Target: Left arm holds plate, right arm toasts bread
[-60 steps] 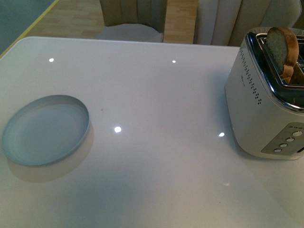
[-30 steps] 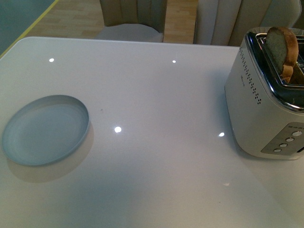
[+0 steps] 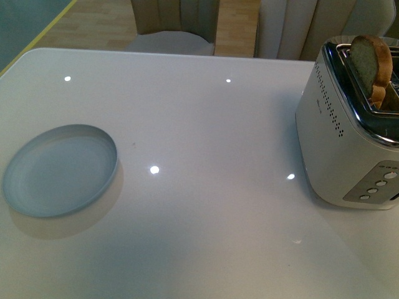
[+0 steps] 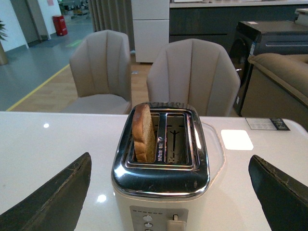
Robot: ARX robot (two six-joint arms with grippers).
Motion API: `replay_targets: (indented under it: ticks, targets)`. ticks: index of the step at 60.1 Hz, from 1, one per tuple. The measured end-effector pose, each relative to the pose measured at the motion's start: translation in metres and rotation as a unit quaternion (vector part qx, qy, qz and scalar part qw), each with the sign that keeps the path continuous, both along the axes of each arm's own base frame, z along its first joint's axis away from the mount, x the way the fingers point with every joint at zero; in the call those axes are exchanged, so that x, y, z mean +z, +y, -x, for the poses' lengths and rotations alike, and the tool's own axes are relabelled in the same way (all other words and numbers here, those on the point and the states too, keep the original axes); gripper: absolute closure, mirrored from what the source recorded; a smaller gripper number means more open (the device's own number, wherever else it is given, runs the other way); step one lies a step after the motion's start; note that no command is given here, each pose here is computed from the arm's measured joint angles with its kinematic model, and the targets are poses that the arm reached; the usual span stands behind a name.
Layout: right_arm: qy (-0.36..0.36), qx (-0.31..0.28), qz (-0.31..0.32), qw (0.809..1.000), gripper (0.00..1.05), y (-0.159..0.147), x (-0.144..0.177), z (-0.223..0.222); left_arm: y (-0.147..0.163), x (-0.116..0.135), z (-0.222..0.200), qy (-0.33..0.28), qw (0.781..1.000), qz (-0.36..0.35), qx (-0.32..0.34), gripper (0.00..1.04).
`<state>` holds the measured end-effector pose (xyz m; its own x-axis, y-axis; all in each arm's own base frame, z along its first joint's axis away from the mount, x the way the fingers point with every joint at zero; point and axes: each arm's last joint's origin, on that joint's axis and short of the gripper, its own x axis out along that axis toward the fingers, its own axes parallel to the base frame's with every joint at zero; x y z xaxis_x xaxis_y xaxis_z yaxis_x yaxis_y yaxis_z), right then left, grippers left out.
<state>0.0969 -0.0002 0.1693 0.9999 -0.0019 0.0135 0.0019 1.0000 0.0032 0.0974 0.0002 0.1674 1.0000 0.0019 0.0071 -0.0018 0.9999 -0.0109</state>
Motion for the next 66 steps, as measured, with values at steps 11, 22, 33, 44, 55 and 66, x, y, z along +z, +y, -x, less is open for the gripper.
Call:
replay_targets:
  ticks: [11, 22, 33, 44, 55, 66]
  targets:
    - [0.0, 0.0, 0.0, 1.0, 0.09, 0.0, 0.0, 0.0, 0.0, 0.0001, 0.0, 0.0, 1.0, 0.0, 0.0, 1.02]
    - [0.0, 0.0, 0.0, 1.0, 0.09, 0.0, 0.0, 0.0, 0.0, 0.0, 0.0, 0.0, 1.0, 0.0, 0.0, 0.68]
    - [0.0, 0.0, 0.0, 1.0, 0.09, 0.0, 0.0, 0.0, 0.0, 0.0, 0.0, 0.0, 1.0, 0.0, 0.0, 0.35]
    - [0.0, 0.0, 0.0, 1.0, 0.09, 0.0, 0.0, 0.0, 0.0, 0.0, 0.0, 0.0, 1.0, -0.001, 0.0, 0.06]
    - [0.0, 0.0, 0.0, 1.0, 0.09, 0.0, 0.0, 0.0, 0.0, 0.0, 0.0, 0.0, 1.0, -0.001, 0.0, 0.07]
    - [0.0, 0.0, 0.0, 1.0, 0.09, 0.0, 0.0, 0.0, 0.0, 0.0, 0.0, 0.0, 1.0, -0.001, 0.0, 0.07]
